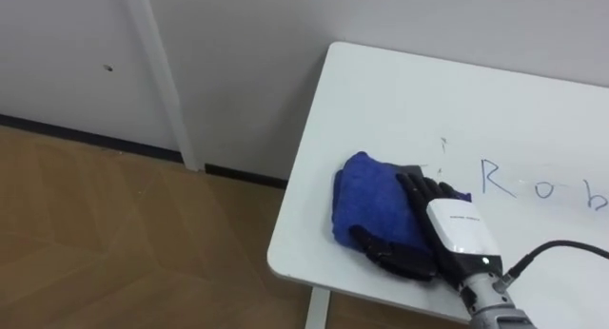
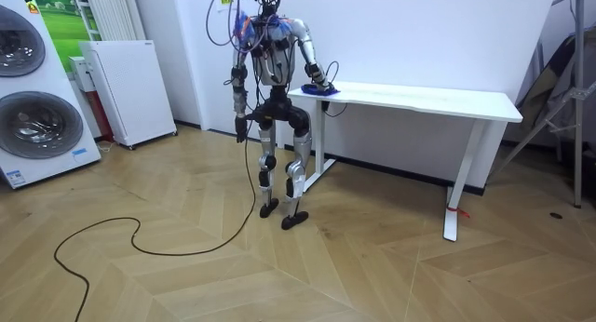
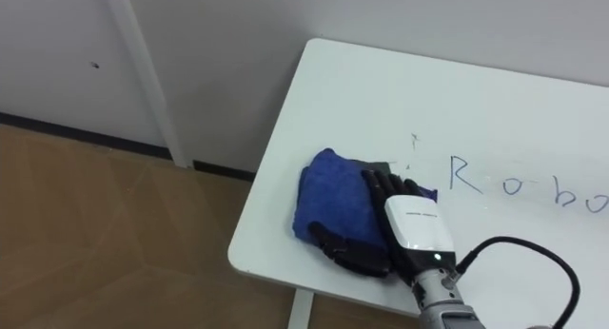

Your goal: Wipe table

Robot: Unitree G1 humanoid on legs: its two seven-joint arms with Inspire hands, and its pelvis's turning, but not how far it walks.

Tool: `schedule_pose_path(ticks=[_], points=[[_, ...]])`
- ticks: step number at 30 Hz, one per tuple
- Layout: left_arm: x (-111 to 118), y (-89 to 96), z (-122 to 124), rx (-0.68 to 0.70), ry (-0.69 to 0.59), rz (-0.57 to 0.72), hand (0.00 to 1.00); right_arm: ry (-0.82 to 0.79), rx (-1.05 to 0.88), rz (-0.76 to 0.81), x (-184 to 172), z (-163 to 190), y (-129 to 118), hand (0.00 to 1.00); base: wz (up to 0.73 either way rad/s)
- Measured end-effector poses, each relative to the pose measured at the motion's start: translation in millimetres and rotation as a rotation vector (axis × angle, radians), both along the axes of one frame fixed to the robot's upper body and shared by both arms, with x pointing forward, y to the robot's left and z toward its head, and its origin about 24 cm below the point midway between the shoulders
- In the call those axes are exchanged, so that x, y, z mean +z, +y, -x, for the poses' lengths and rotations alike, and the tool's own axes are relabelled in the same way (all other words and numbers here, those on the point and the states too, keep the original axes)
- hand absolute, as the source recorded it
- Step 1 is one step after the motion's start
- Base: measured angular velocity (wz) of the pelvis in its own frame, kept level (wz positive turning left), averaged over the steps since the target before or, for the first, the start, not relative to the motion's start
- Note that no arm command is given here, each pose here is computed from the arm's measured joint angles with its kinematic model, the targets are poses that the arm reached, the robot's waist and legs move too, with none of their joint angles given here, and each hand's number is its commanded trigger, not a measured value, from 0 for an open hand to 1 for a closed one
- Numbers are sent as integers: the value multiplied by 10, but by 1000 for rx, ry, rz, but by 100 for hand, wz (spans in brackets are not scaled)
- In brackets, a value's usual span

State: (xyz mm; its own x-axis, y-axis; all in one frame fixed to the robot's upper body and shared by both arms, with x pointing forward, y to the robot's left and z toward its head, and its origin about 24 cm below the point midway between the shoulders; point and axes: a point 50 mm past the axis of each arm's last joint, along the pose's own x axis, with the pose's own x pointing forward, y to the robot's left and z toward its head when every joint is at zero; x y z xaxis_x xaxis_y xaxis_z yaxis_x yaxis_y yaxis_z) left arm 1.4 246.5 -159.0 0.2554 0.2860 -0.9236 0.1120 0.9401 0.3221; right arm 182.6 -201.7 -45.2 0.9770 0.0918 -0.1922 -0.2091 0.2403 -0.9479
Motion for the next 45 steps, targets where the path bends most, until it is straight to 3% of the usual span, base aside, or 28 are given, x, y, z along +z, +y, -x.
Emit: schedule_pose_path(ticks=[14,31,36,39,42,45], points=[[9,22,-22,18,-14,-11,0,-161,-33,-31,157,-132,-43,100,3],[-1,-57,-89,63,-48,16,0,-151,-130,-144,114,-141,-8,100,0],[-22,-131,-166,31,-48,32,0,-203,-103,-148,236,-432,128,100,-6],[-14,-142,-299,7,-79,34,0,-237,-79,-169,363,-883,194,100,3],[4,-104,-437,-10,-107,26,0,-278,-167,-190,620,-1377,-3,100,23],[4,-96,-431,-31,-95,33,0,-309,-235,-183,785,-1539,-205,100,23]])
